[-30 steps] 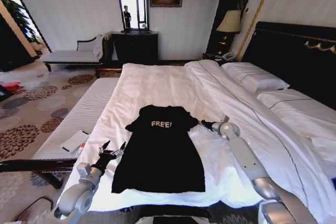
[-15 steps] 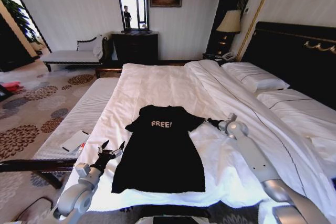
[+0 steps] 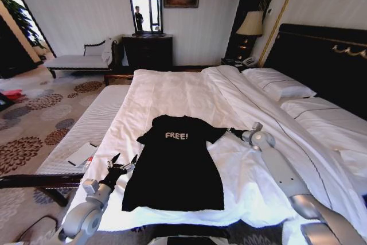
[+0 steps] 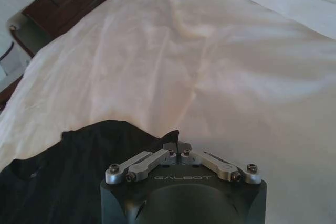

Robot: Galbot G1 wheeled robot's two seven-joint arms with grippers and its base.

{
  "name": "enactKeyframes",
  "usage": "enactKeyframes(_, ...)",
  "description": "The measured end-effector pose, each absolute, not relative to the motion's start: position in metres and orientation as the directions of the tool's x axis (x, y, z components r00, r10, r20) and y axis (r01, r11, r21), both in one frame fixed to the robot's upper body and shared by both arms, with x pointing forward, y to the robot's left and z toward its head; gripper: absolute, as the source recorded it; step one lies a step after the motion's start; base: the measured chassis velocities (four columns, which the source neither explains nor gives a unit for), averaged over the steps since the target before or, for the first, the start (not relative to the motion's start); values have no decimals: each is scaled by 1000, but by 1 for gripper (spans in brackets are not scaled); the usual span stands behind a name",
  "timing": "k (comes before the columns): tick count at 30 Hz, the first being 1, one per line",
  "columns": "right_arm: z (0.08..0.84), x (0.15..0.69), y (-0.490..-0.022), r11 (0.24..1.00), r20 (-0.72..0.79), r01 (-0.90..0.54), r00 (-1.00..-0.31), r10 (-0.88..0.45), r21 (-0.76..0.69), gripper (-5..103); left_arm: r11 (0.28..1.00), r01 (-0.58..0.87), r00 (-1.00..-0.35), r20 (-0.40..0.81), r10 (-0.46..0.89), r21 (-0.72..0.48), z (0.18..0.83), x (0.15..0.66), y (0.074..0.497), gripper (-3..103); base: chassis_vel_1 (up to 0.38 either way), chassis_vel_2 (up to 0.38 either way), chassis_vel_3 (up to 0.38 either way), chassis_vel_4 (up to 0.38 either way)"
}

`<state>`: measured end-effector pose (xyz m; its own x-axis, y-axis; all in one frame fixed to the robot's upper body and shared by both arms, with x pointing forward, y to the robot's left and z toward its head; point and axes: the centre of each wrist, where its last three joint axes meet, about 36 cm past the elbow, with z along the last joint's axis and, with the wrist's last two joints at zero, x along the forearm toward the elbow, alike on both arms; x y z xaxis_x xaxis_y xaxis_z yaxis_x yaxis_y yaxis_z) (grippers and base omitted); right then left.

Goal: Fold the clothes on the bed.

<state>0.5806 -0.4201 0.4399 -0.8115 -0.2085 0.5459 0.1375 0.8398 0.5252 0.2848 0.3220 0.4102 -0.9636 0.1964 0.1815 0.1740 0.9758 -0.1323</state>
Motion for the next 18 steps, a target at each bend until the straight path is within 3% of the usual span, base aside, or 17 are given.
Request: enactKeyframes(18, 490, 584, -323, 844, 489, -114, -771, -408, 525, 0, 976, 169, -964, 186, 192, -136, 408, 280, 321, 100, 0, 0, 0, 0)
